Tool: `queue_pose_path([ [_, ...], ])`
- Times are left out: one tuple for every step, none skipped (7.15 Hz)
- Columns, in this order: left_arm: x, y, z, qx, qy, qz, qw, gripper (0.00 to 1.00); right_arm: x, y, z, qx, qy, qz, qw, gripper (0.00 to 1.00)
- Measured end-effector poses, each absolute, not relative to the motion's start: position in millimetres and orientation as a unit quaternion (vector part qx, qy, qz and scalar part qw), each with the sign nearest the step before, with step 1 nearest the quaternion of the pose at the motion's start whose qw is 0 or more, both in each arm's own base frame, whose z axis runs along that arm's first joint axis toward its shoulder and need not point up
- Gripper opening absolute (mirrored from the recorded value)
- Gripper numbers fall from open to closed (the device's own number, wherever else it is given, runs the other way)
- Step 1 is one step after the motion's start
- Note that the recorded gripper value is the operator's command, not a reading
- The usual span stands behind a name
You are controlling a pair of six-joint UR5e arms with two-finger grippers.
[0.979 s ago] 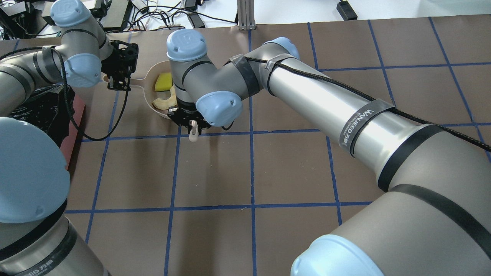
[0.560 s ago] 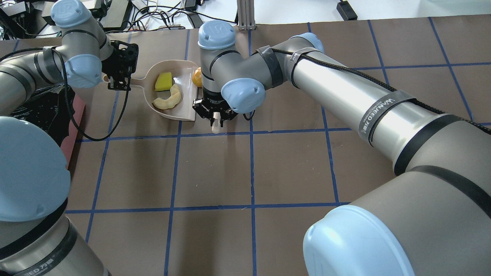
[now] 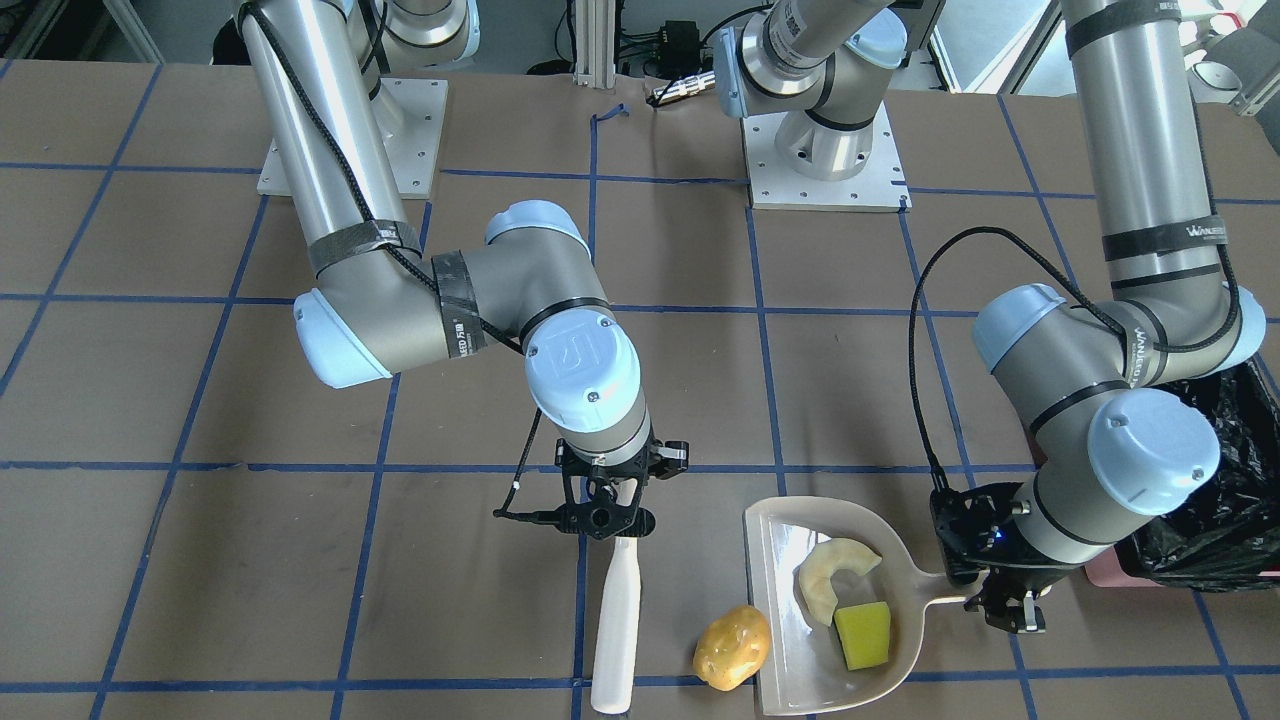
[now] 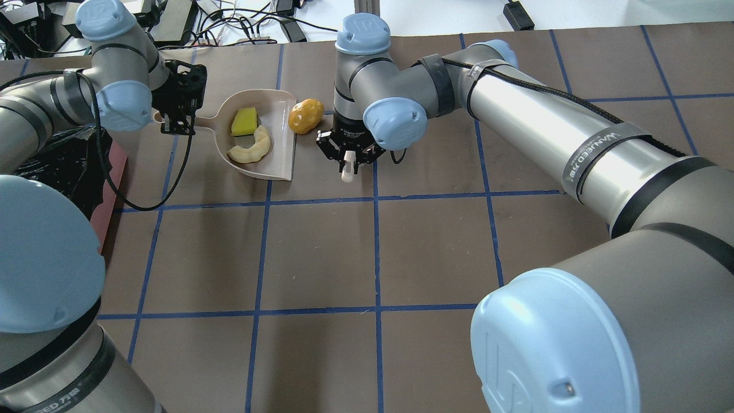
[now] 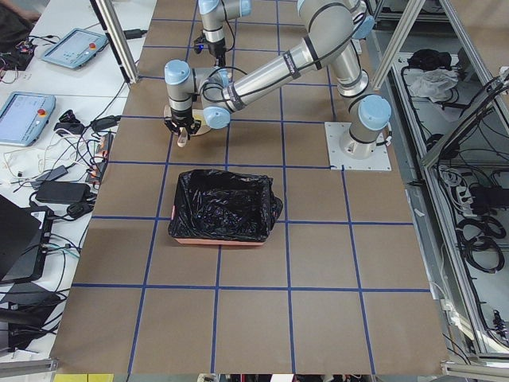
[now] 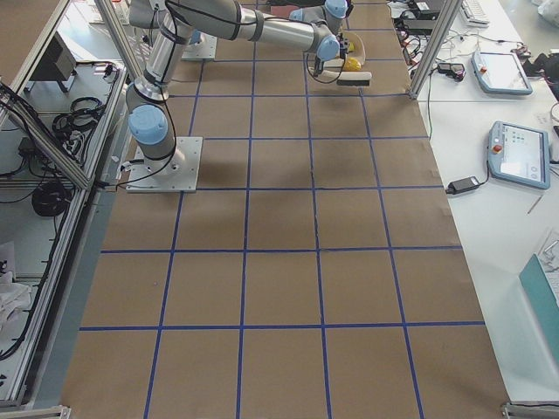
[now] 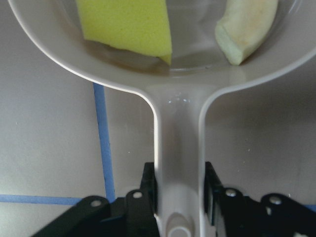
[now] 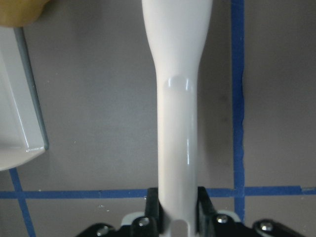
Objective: Sweep and dump trash into bin
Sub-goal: 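Move the brush with the right gripper behind the potato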
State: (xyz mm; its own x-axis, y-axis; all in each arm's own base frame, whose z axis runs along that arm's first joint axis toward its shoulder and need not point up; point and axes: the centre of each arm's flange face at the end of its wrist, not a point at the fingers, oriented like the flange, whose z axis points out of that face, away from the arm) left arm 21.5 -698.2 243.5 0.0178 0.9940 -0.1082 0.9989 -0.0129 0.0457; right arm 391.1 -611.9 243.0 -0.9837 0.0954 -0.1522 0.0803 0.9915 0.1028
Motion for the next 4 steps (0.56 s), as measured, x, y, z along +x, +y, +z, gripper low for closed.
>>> queue_pose_path([
  [21.4, -698.3, 243.1, 0.711, 0.701, -0.023, 0.054, 0.21, 387.2, -618.7, 240.7, 0.047, 0.995, 0.041, 0.08, 0.0],
  [21.4, -698.6, 241.9, 0.711, 0.701, -0.023, 0.054, 0.21, 386.5, -624.2, 233.3, 0.048, 0.995, 0.04, 0.078, 0.0],
  [21.4, -698.8, 240.7, 0.711, 0.701, -0.023, 0.053, 0.22, 388.6, -628.9, 224.7, 0.048, 0.995, 0.041, 0.075, 0.0],
  [21.5, -698.9, 240.0, 0.711, 0.7, -0.023, 0.053, 0.21, 393.6, -631.3, 217.4, 0.046, 0.995, 0.044, 0.074, 0.0],
])
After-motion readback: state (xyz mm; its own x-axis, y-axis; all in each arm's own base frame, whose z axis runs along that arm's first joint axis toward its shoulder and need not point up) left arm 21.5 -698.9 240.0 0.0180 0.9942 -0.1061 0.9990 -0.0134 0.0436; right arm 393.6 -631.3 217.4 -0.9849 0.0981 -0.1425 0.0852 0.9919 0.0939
